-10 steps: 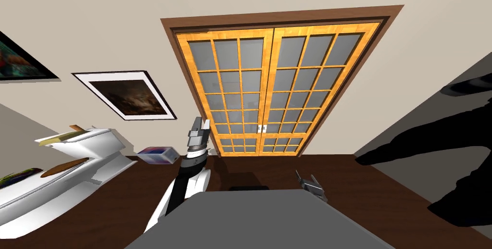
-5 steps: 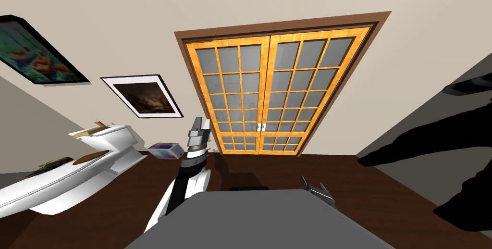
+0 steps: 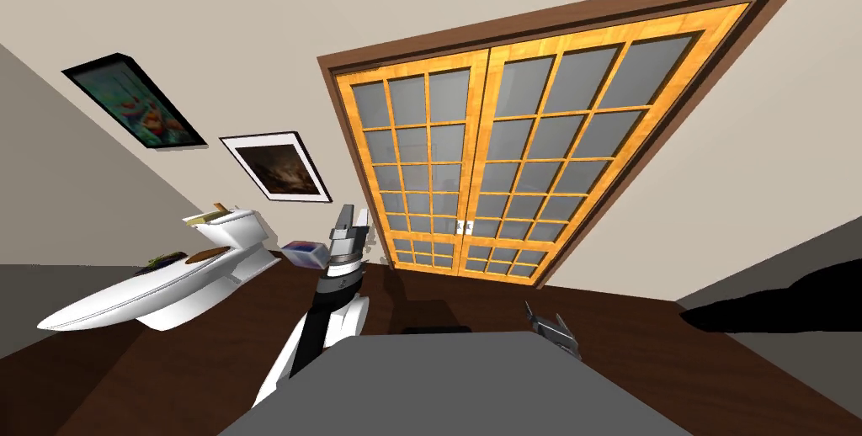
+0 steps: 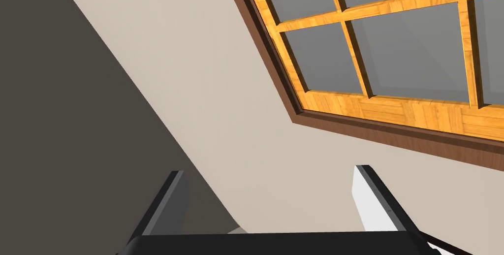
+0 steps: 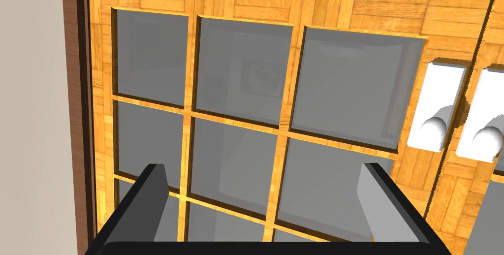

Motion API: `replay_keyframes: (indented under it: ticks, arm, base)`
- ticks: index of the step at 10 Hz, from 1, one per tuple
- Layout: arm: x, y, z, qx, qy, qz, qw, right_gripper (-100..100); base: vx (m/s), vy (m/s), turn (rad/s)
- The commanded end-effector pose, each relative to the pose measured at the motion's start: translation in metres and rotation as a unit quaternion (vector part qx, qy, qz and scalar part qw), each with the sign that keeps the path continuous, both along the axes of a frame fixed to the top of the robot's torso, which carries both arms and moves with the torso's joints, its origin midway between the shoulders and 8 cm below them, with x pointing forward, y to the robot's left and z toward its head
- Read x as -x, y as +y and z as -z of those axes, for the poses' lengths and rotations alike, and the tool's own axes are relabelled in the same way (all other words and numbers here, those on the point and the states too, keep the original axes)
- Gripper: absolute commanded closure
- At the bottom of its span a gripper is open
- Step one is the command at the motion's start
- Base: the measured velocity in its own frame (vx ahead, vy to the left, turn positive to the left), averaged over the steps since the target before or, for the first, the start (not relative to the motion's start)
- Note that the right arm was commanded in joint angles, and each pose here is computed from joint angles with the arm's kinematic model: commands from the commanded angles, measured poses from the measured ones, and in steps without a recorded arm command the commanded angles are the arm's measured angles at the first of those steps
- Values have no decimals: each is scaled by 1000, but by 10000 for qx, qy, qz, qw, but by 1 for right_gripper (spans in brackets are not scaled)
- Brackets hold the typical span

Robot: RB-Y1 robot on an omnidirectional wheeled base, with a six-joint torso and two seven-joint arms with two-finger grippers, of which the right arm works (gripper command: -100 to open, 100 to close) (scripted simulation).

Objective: Pull the door open

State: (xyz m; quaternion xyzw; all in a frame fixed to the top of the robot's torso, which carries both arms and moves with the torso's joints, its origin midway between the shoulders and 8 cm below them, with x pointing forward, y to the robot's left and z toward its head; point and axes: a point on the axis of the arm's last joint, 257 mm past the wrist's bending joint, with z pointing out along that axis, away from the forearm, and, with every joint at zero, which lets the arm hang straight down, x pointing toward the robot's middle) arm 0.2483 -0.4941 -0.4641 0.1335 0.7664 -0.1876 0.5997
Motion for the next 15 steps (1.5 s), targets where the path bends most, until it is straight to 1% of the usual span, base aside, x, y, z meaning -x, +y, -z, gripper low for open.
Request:
replay_keyframes:
  ticks: [1, 2, 3, 4, 5, 6, 7, 11, 14, 15]
  arm:
    - [-12, 6, 0, -28, -67, -13, 10000, -100]
    - [-26, 14, -3, -53, -167, -54, 9998, -100]
    - [-37, 20, -6, -72, -249, -100, 9996, -100]
    - [-37, 20, -6, -72, -249, -100, 9996, -100]
    - [-52, 29, -11, -98, -358, -161, 9992, -100]
    - [-59, 34, -14, -110, -413, -193, 9989, -100]
    - [-74, 43, -19, -132, -527, -270, 9982, -100]
    - [-112, 68, -37, -186, -837, -482, 9952, -100]
    - [-142, 89, -55, -217, -1095, -674, 9915, -100]
    - [-142, 89, -55, -217, -1095, -674, 9915, -100]
  base:
    - [151, -27, 118]
    - [168, -28, 147]
    - [191, -44, 156]
    - [127, -45, 37]
    - [122, -37, 110]
    - [138, -50, 102]
    - [177, -59, 109]
    - [180, -39, 104]
    - [181, -33, 95]
    - [126, -32, 36]
